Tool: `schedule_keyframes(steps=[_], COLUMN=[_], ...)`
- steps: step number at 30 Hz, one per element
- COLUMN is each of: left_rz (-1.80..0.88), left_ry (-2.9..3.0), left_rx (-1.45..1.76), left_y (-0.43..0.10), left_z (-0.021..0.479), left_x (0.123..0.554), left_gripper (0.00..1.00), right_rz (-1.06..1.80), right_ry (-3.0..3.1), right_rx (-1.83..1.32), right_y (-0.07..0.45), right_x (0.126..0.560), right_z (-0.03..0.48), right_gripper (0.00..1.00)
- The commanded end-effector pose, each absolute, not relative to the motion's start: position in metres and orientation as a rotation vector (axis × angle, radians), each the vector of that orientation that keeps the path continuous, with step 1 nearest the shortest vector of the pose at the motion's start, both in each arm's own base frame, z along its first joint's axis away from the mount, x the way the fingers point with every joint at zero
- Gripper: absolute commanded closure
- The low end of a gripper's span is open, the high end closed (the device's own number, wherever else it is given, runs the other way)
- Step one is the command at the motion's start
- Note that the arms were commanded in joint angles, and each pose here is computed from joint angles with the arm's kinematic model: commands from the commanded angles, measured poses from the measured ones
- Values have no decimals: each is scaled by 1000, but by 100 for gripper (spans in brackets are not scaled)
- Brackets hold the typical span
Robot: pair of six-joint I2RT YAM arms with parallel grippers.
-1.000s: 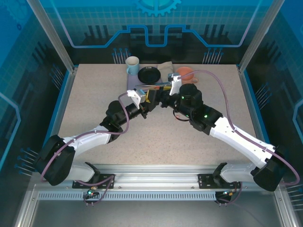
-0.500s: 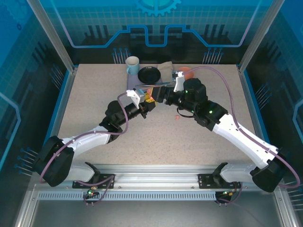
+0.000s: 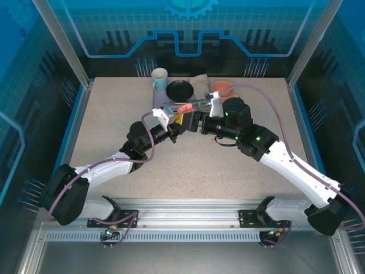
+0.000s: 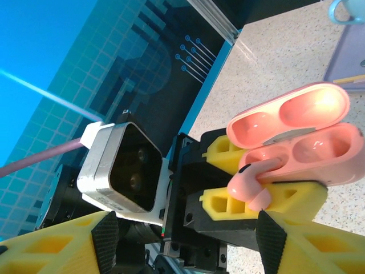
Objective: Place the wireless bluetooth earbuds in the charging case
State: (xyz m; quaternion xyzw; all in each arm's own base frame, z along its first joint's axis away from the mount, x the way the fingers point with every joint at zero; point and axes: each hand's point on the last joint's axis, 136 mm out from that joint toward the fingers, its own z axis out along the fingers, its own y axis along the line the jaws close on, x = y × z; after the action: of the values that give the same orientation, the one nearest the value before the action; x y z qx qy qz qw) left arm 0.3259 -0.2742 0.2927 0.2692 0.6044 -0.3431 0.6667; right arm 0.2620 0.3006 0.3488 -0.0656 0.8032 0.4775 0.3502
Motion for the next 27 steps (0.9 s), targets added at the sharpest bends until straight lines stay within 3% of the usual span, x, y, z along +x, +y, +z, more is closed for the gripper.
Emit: schedule_keyframes(steps=[1,13,27], left_rz=[-770,-775,-798], left_ry=[1298,1296,1292], left_rx=[603,610,624], left_y=[-275,-276,-276], left_z=[315,316,314], left_x=[325,324,318], left_gripper=[100,100,100], right_rz=[1294,1312,1247], right_ry=[2069,2098,2082], right_rx=[-185,-201,-188], right_y=[309,325,319], right_x=[256,256,288], right_z=[359,348,355], right_gripper=[32,33,34])
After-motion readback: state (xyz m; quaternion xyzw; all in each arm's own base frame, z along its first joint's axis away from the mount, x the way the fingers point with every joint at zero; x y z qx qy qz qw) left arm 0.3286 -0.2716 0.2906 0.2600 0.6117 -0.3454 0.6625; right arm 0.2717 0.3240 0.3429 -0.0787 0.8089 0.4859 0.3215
